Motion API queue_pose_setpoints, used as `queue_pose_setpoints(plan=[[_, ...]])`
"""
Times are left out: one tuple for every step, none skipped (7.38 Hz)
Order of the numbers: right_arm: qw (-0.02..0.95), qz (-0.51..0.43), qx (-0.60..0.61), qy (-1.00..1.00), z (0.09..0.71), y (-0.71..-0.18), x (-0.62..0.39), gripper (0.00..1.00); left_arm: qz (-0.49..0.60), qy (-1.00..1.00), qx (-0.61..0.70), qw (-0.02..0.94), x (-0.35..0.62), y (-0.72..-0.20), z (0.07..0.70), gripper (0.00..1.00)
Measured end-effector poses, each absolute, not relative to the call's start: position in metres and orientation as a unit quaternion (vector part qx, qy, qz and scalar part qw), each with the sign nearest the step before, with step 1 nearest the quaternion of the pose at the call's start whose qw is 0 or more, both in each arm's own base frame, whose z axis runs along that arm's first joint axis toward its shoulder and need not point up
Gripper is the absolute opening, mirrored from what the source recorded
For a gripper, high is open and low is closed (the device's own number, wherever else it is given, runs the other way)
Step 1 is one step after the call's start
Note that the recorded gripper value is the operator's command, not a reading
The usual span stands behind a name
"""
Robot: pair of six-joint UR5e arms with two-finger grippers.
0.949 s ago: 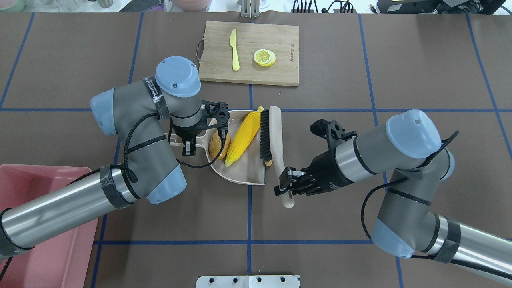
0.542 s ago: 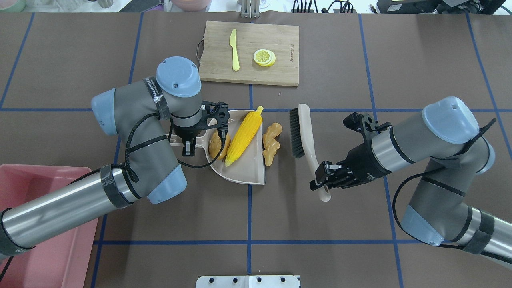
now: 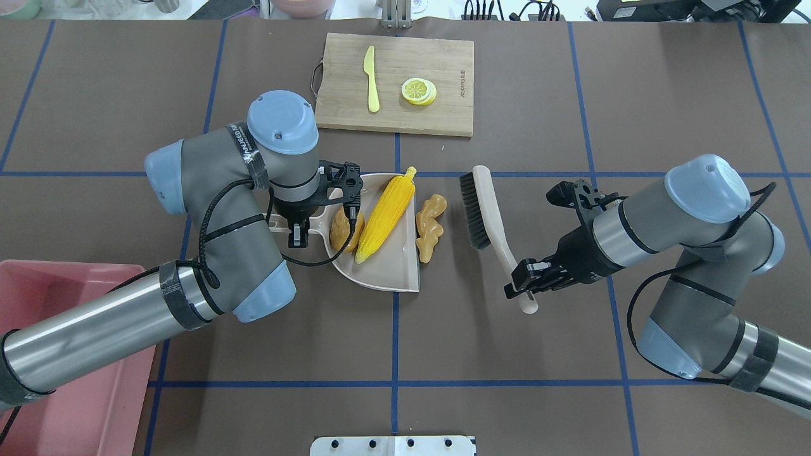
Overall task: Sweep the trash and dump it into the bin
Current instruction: 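Sweep the ginger root into the dustpan with the brush, right gripper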
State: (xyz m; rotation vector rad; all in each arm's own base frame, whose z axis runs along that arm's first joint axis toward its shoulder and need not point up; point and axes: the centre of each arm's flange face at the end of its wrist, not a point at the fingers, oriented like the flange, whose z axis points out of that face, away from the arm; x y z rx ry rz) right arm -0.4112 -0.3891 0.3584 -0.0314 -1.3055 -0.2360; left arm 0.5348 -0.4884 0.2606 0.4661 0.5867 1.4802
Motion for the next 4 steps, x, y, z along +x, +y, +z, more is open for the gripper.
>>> queue_pose_setpoints(plan=[[0.788,-0.115,-0.010,-0.605,0.357,-0.395,-0.421,0.00,0.658,0.261,0.207,0.675,0.535,-0.488,0.261,0.00],[0.786,-0.117,-0.010,-0.607,0.352,-0.398,-0.429,0.00,0.658,0.261,0.207,0.675,0.535,-0.488,0.261,0.00],[0.785,-0.116,-0.011,-0.609,0.346,-0.399,-0.434,0.00,0.658,0.261,0.207,0.675,0.535,-0.488,0.261,0.00],[0.782,-0.114,-0.015,-0.612,0.338,-0.397,-0.440,0.00,0.658,0.261,0.206,0.676,0.535,-0.488,0.262,0.00]])
